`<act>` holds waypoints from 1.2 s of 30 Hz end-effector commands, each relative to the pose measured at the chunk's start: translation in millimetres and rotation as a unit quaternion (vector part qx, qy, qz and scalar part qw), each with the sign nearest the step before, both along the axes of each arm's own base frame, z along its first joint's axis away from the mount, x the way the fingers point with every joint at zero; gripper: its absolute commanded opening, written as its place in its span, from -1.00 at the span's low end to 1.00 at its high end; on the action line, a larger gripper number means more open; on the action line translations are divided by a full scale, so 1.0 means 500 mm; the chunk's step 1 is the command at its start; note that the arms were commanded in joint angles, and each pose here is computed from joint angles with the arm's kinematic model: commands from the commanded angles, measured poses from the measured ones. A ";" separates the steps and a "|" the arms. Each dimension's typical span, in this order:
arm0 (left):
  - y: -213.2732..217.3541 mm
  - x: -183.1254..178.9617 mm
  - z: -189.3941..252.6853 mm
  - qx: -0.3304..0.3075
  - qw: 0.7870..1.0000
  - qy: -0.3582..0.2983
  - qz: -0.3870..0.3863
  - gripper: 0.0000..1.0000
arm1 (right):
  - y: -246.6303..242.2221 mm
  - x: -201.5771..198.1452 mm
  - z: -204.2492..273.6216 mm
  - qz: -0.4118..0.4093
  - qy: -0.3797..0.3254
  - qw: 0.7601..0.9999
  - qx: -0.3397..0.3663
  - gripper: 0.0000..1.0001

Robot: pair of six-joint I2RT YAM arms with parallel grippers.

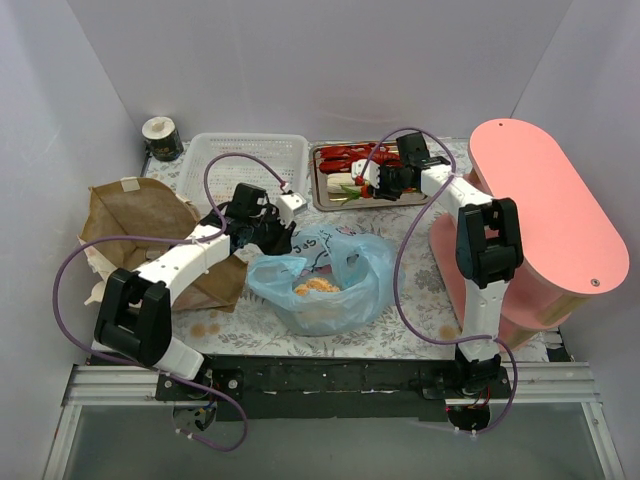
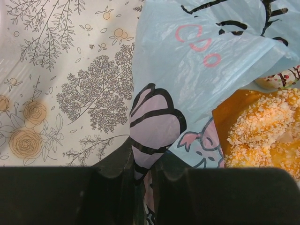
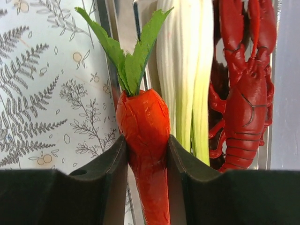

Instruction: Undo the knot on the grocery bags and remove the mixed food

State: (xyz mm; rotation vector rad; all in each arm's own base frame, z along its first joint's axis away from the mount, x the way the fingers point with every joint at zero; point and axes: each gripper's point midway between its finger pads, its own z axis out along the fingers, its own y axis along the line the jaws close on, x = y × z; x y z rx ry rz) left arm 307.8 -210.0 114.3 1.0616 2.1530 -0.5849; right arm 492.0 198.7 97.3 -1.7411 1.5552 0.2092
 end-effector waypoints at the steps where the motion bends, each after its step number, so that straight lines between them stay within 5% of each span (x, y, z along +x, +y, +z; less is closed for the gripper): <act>1: -0.012 0.021 0.026 -0.012 1.000 -0.017 -0.003 -0.72 | -0.009 0.009 -0.004 0.034 -0.028 0.999 -0.027 -0.97; 8: -0.011 0.021 0.024 -0.008 1.000 -0.012 -0.003 -0.70 | -0.014 0.027 -0.032 0.008 -0.036 0.999 -0.024 -0.89; 15: -0.012 0.025 0.023 -0.006 1.000 -0.013 -0.003 -0.69 | -0.015 0.041 -0.037 -0.014 -0.047 0.999 -0.017 -0.30; 18: -0.013 0.026 0.023 -0.008 1.000 -0.014 -0.004 -0.69 | -0.016 0.041 -0.038 -0.014 -0.051 0.998 -0.018 -0.20; 36: -0.011 0.015 0.020 -0.011 1.000 -0.012 -0.007 -0.68 | -0.023 0.059 -0.035 -0.045 -0.054 0.998 -0.012 0.18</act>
